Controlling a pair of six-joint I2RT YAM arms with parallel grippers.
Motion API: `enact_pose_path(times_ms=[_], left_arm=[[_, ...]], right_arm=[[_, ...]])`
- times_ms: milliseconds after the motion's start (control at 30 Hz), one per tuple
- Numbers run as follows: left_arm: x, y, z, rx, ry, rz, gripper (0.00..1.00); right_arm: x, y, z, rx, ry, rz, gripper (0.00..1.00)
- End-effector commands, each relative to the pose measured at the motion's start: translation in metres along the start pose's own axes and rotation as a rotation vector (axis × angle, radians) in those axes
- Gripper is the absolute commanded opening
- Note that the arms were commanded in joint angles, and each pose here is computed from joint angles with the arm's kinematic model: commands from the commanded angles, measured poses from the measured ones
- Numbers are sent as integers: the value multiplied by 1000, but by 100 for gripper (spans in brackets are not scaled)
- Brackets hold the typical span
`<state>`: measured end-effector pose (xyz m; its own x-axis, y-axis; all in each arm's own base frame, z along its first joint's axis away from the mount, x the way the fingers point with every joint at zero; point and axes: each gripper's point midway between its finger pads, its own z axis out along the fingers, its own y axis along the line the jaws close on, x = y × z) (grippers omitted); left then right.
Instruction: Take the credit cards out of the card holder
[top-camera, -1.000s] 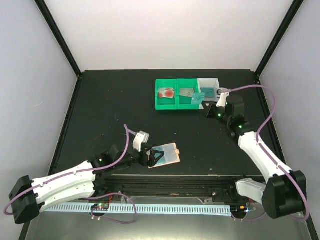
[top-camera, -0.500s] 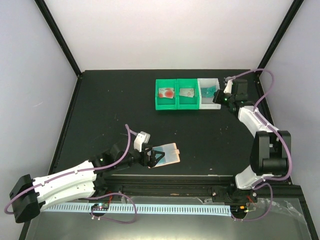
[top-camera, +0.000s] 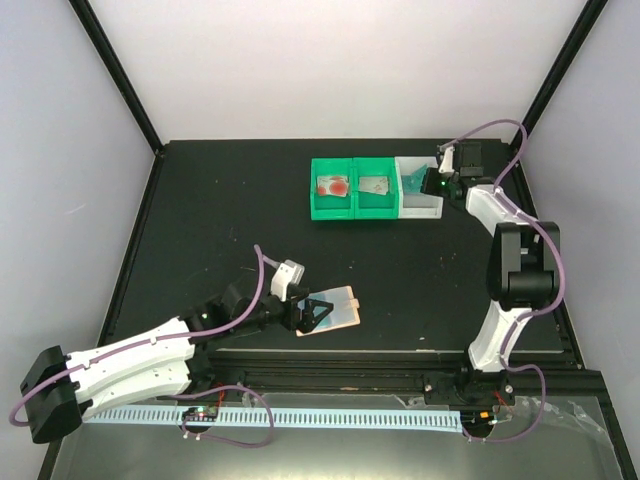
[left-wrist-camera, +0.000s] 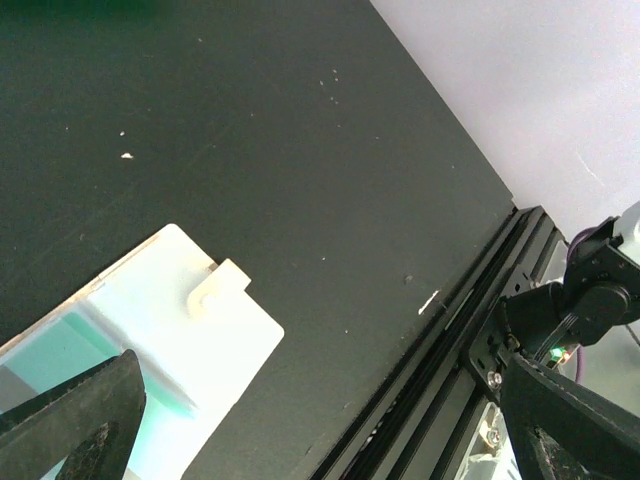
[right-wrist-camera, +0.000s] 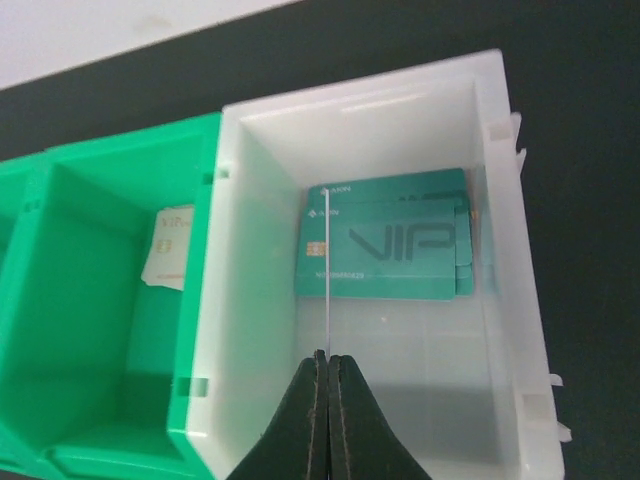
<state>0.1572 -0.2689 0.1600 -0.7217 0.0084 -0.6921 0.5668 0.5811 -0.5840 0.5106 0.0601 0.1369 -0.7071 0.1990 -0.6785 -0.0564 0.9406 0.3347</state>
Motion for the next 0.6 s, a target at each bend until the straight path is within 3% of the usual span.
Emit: enact_pose_path(times_ms=[0, 567], left_arm=[[-14, -11, -1, 23, -18, 26, 99], [-16, -9, -1, 9, -26, 30, 99]], right_arm=[[7, -3, 13, -5, 52, -12, 1], [7, -3, 43, -43, 87, 3, 1]])
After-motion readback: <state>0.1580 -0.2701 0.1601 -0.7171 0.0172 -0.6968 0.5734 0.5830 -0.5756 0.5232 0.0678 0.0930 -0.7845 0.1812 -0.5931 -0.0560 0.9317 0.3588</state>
